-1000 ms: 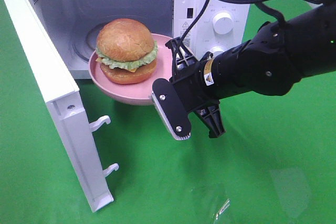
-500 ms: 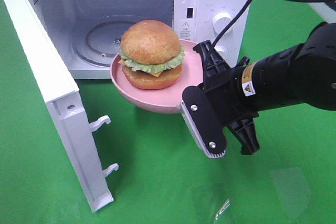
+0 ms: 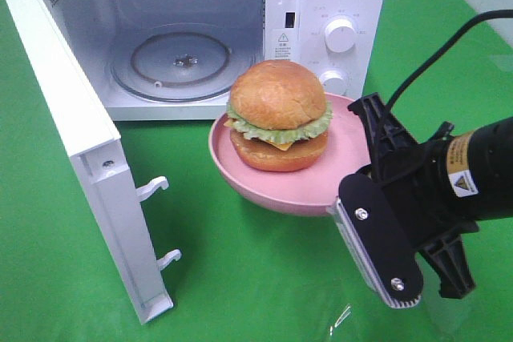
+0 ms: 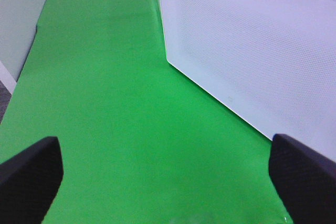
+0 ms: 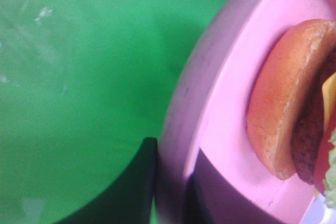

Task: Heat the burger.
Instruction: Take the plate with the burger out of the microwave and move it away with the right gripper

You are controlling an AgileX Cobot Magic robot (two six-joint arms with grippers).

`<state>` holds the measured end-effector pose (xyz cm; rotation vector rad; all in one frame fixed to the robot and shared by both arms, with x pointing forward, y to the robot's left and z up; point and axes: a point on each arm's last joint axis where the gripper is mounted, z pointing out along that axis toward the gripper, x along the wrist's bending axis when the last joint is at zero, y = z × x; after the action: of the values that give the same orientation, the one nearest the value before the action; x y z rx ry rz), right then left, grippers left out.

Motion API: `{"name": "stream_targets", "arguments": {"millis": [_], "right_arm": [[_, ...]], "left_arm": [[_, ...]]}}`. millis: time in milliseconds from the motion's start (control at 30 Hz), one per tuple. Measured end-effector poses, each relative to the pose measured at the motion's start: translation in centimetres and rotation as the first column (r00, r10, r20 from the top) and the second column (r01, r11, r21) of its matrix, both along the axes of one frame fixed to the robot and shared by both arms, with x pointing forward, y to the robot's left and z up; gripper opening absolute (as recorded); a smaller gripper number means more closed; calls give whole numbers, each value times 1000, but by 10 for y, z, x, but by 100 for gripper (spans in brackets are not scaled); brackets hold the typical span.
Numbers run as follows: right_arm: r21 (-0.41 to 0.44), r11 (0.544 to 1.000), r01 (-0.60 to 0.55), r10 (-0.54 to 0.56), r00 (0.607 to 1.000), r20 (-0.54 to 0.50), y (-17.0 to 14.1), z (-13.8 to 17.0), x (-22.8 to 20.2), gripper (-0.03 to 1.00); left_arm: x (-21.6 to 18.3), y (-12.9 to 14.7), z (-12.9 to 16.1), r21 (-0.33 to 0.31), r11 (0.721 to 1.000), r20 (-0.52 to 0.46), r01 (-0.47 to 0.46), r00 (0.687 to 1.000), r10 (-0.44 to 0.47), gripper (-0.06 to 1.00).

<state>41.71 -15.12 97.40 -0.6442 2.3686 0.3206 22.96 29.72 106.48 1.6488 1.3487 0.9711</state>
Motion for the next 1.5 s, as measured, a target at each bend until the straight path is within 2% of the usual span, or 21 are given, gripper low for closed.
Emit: {"name": "stream_targets", "arguments": {"millis": [367,500,533,567,700,800,900,933,967,1000,1033,1067,1100,1133,1167,1200,1233,1267,1333,1433,1500], "right_arm": [[-15,995,94,-94,995,-21,-32,10,-29,11],[-19,979,205,-206,978,-32,-46,17,-37,11],[-19,979,205,-206,978,-32,-46,17,-37,11],[-19,965,260,-261,964,-41,-50,18,-37,11],[-20,943,333,-334,941,-49,-54,17,-37,11],[-14,901,434,-434,900,-50,-60,17,-35,11],[-4,881,474,-473,879,-48,-62,17,-34,11],[9,847,532,-531,846,-53,-65,18,-33,11],[9,847,532,-531,846,-53,-65,18,-33,11],[25,806,591,-588,806,-67,-67,18,-33,11],[29,785,619,-616,784,-73,-69,17,-33,11],[29,785,619,-616,784,-73,-69,17,-33,11],[32,744,667,-663,744,-88,-72,17,-34,11],[32,744,667,-663,744,-88,-72,17,-34,11],[40,709,704,-698,709,-102,-73,17,-34,11],[40,709,704,-698,709,-102,-73,17,-34,11],[45,678,733,-726,678,-115,-75,16,-35,11],[45,678,733,-726,678,-115,-75,16,-35,11],[42,626,779,-770,625,-129,-78,16,-36,11],[40,613,789,-780,612,-131,-79,15,-36,11],[35,592,805,-796,591,-131,-80,15,-37,11]], "left_arm": [[0,0,0,0,1000,0,0,1000,0,99],[0,0,0,0,1000,0,0,1000,0,99],[0,0,0,0,1000,0,0,1000,0,99],[0,0,0,0,1000,0,0,1000,0,99],[0,0,0,0,1000,0,0,1000,0,99],[0,0,0,0,1000,0,0,1000,0,99],[0,0,0,0,1000,0,0,1000,0,99],[0,0,0,0,1000,0,0,1000,0,99],[0,0,0,0,1000,0,0,1000,0,99],[0,0,0,0,1000,0,0,1000,0,99],[0,0,0,0,1000,0,0,1000,0,99],[0,0,0,0,1000,0,0,1000,0,99],[0,0,0,0,1000,0,0,1000,0,99],[0,0,0,0,1000,0,0,1000,0,99],[0,0,0,0,1000,0,0,1000,0,99],[0,0,0,0,1000,0,0,1000,0,99],[0,0,0,0,1000,0,0,1000,0,99],[0,0,0,0,1000,0,0,1000,0,99],[0,0,0,0,1000,0,0,1000,0,99],[0,0,0,0,1000,0,0,1000,0,99],[0,0,0,0,1000,0,0,1000,0,99]]}}
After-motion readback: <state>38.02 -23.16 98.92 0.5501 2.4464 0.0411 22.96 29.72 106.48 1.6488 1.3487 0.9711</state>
